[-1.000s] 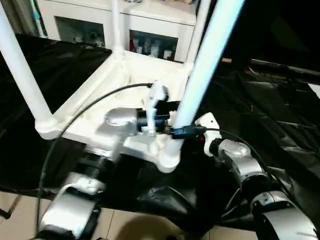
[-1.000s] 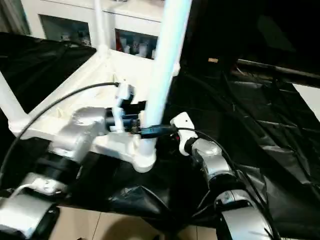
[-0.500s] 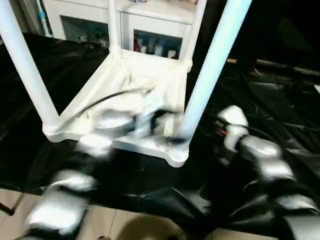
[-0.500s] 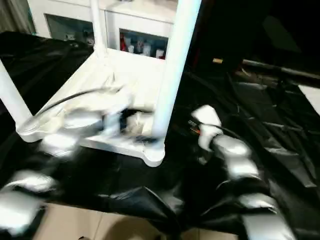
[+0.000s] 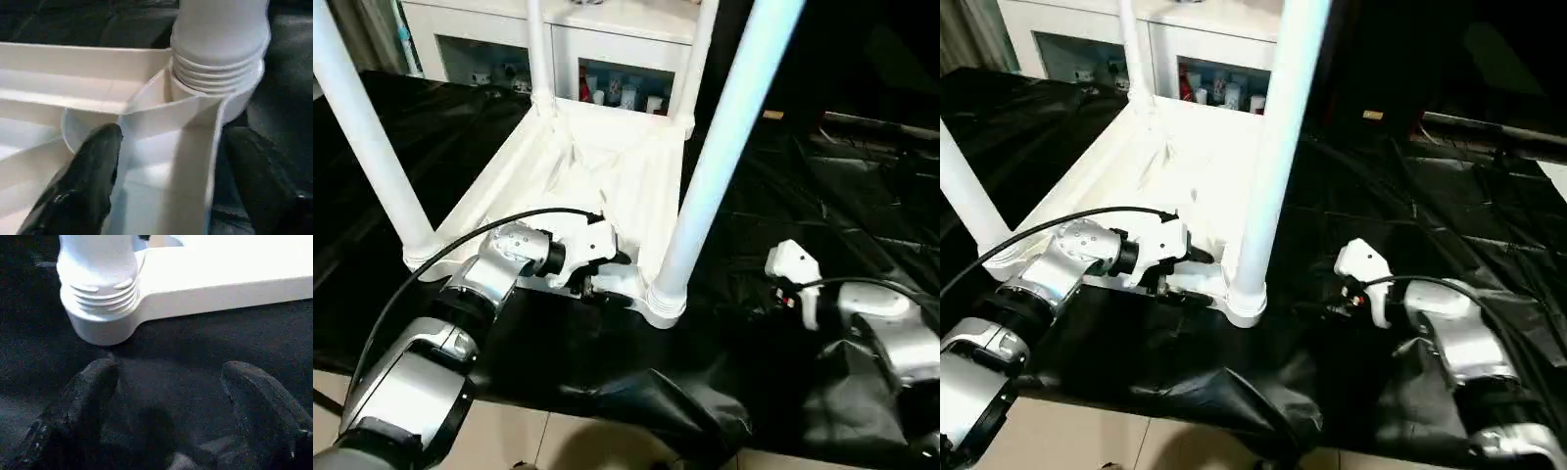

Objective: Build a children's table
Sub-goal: Rotate table base

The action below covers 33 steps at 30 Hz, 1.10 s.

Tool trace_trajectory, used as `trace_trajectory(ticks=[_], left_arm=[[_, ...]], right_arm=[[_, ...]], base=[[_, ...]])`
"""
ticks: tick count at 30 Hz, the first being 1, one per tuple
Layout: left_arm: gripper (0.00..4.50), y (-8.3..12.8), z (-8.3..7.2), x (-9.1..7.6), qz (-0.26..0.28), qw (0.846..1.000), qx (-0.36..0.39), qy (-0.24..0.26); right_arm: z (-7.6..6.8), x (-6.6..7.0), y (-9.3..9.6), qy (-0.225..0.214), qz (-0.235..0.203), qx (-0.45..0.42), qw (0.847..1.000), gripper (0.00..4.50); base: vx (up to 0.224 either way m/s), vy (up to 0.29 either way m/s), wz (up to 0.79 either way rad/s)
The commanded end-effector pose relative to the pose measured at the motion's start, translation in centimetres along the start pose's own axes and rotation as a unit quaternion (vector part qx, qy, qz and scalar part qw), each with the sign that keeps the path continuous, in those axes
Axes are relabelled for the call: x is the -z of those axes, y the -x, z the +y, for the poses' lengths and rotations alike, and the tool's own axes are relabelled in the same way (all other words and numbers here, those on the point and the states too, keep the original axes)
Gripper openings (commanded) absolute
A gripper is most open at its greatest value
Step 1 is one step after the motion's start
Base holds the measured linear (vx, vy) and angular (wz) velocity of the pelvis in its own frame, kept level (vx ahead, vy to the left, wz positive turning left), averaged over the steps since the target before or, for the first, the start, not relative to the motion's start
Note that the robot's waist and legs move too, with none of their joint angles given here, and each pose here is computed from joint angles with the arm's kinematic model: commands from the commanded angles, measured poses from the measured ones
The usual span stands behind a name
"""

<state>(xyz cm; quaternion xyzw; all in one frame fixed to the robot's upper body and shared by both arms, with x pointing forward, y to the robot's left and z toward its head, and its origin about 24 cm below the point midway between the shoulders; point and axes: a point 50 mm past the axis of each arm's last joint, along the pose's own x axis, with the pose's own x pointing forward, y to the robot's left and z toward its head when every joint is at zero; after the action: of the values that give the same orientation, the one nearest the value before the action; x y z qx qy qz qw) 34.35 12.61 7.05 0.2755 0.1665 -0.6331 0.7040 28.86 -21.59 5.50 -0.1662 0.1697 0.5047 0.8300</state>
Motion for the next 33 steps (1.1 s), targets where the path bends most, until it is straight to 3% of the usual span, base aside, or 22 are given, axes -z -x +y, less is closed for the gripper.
trace_trajectory(ticks=[1, 9, 33], left_arm=[[3.39, 0.0, 0.0, 0.1, 0.014, 1.0, 0.022, 0.001], [2.78, 0.4, 0.0, 0.1, -0.01, 0.997, 0.058, 0.04], [0.93, 1.2, 0.4, 0.9, 0.037, 0.996, 0.068, 0.044]], right_arm=[[-0.1, -0.5, 0.4, 0.006, -0.003, -0.004, 1.0, 3.8], [0.5, -0.8, 0.7, 0.007, 0.005, -0.008, 1.0, 3.8], [1.1, -1.2, 0.4, -0.001, 0.007, -0.029, 1.0, 3.8]], base=[[0.0, 0.0, 0.0], [0.0, 0.0, 0.0], [0.0, 0.0, 0.0]])
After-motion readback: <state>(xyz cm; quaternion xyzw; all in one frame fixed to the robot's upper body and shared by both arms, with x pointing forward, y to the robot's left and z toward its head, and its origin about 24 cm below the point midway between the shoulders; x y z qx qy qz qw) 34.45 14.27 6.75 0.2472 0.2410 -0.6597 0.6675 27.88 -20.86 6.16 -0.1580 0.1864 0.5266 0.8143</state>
